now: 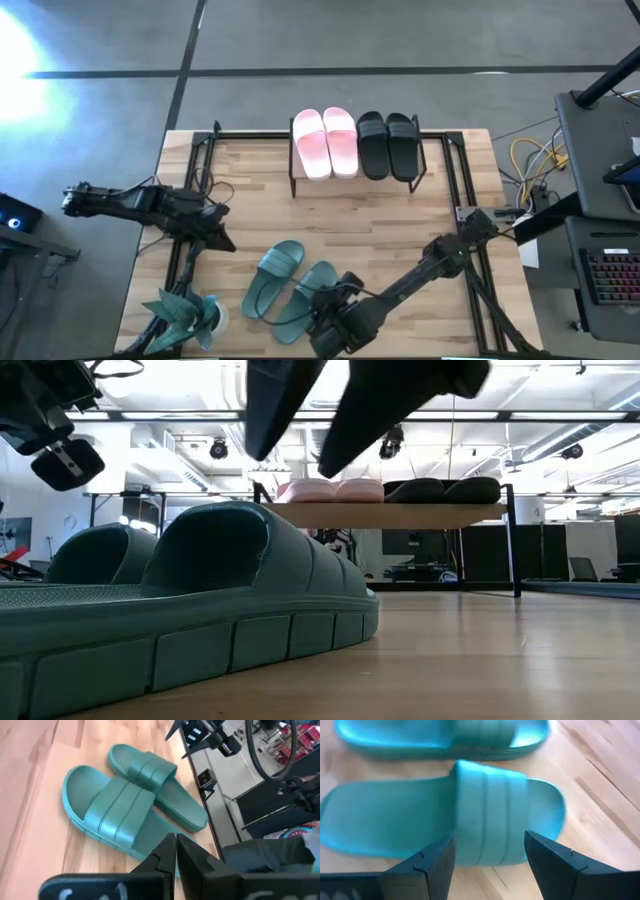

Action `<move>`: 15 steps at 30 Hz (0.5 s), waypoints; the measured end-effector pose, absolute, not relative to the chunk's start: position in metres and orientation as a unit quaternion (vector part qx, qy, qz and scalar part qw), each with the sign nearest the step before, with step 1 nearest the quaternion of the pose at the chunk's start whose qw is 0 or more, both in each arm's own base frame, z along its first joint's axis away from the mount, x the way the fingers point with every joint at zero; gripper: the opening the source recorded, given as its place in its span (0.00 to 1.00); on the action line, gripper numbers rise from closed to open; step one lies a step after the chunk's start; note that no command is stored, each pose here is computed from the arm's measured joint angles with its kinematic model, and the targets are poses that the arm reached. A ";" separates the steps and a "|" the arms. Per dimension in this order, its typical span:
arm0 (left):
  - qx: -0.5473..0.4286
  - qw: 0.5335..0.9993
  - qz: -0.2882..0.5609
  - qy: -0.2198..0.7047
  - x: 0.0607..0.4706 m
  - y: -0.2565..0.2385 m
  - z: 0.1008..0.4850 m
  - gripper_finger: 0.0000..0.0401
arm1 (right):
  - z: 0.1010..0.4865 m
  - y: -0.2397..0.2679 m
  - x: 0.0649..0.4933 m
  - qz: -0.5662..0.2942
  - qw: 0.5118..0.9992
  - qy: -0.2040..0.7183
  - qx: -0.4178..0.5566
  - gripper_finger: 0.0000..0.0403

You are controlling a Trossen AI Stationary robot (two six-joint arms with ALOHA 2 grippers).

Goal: Pick and place slides into the shelf
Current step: Move the right green slipper to the center of the table

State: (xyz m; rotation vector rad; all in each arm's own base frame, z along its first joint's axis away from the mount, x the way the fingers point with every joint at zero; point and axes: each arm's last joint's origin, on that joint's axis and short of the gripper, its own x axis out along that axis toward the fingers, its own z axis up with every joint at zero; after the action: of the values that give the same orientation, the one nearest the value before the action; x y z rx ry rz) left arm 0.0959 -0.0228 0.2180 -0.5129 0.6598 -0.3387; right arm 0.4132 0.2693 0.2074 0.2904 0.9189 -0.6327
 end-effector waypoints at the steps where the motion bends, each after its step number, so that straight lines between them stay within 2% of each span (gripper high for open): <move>1: -0.245 0.900 -0.164 0.321 0.095 -0.023 0.217 0.00 | 0.207 0.269 0.415 -0.287 0.842 0.439 0.126 0.56; 4: -0.245 0.899 -0.163 0.323 0.095 -0.023 0.217 0.00 | 0.203 0.269 0.419 -0.259 0.850 0.449 0.093 0.56; 10: -0.245 0.899 -0.163 0.326 0.096 -0.023 0.217 0.00 | 0.193 0.261 0.428 -0.260 0.847 0.458 0.078 0.56; 15: -0.246 0.897 -0.161 0.330 0.097 -0.023 0.216 0.00 | 0.181 0.262 0.439 -0.204 0.853 0.477 0.055 0.56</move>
State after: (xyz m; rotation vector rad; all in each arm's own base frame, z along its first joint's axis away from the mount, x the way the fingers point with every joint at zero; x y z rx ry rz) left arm 0.0975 -0.0230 0.2159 -0.5088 0.6842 -0.3330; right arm 0.4392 0.2624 0.1814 0.1164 1.0025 -0.4299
